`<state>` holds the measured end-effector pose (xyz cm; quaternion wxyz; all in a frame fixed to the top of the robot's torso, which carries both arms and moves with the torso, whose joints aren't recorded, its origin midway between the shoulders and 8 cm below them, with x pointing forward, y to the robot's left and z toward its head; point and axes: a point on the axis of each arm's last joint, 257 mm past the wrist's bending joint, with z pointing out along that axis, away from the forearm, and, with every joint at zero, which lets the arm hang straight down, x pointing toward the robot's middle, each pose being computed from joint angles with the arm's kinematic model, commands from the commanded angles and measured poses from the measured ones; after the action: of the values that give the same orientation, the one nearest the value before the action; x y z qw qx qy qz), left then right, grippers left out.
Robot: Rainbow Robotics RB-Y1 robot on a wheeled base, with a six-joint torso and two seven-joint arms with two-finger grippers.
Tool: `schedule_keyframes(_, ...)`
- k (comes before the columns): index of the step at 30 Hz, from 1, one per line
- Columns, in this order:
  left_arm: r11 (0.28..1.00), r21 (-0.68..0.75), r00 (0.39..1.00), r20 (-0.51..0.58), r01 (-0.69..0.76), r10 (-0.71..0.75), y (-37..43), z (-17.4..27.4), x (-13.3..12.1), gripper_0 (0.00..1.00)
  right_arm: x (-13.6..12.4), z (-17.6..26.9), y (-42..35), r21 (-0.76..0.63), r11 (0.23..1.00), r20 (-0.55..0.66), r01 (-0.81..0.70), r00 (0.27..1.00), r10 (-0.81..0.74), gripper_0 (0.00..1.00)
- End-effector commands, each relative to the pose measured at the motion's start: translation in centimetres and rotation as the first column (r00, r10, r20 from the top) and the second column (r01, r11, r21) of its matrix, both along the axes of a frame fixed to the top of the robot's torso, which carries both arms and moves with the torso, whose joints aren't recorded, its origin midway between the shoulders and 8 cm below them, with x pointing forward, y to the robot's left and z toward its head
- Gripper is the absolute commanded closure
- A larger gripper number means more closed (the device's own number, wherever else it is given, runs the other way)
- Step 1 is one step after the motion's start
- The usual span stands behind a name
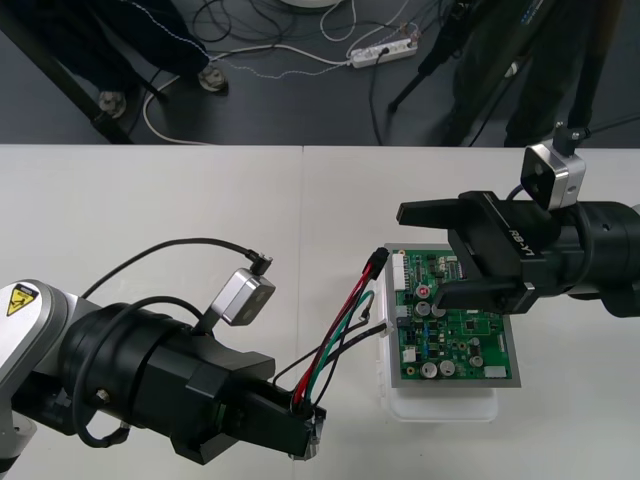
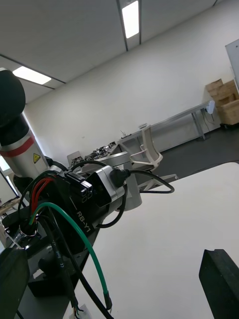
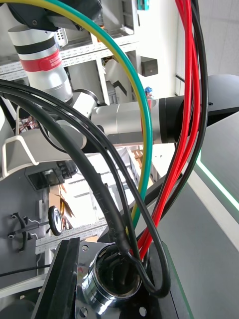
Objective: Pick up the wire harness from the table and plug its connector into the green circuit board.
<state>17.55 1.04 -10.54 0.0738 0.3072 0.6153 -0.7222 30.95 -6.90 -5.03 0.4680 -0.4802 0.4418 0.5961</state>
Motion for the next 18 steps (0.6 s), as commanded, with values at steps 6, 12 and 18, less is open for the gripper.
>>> schedule_keyframes(6, 0.999, -0.034, 0.997, 0.083, 0.001, 0.002, -0.7, 1.4, 0.1, 1.00, 0.9, 2.3, 1.3, 0.052, 0.995, -0.027, -0.087, 0.996, 0.089, 0.00)
schedule_keyframes(12, 0.999, -0.039, 0.996, 0.089, -0.008, 0.012, -0.9, 1.6, 0.3, 1.00, 0.2, 3.0, 2.2, 0.095, 0.984, -0.054, -0.150, 0.986, 0.155, 0.00)
schedule_keyframes(18, 0.999, -0.042, 0.996, 0.091, -0.016, 0.020, -0.9, 1.7, 0.5, 1.00, 0.2, 3.5, 2.3, 0.101, 0.983, -0.037, -0.156, 0.986, 0.161, 0.00)
